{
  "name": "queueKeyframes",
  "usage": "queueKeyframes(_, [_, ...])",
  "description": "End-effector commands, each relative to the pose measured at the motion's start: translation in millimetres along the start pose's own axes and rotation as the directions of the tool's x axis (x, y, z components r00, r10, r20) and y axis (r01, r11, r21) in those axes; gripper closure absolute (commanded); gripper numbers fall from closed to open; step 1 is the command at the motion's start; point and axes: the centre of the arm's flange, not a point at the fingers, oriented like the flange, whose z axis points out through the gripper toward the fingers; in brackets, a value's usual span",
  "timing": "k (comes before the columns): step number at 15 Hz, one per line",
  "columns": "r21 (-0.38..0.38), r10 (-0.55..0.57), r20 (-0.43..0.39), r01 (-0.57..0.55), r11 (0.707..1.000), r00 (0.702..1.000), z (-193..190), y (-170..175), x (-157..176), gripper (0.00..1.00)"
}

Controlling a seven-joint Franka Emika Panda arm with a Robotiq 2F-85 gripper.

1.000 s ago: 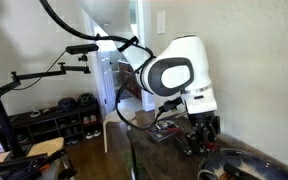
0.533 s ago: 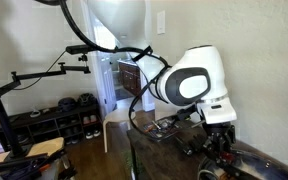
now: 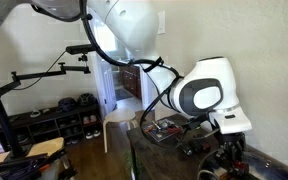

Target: Place the maroon object on the tray on the right

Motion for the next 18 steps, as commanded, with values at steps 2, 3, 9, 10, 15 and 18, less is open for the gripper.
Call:
queueKeyframes(2, [-0.009, -0.009, 0.019, 0.01, 1.0, 1.0, -2, 2, -4, 0.21])
queueKeyframes(3, [-0.007, -0.01, 0.019, 0.01, 1.0, 1.0, -5, 4, -6, 0.13])
queueKeyframes(9, [0.005, -0.053, 0.066, 0.053, 0.999, 0.996, -36, 21, -27, 0.0])
queueKeyframes(10, [0.009, -0.067, 0.077, 0.067, 0.998, 0.995, -45, 24, -31, 0.0])
queueKeyframes(15, [0.038, -0.135, 0.109, 0.132, 0.991, 0.985, -100, 43, -45, 0.0])
queueKeyframes(18, [0.058, -0.169, 0.132, 0.163, 0.985, 0.977, -126, 53, -54, 0.0])
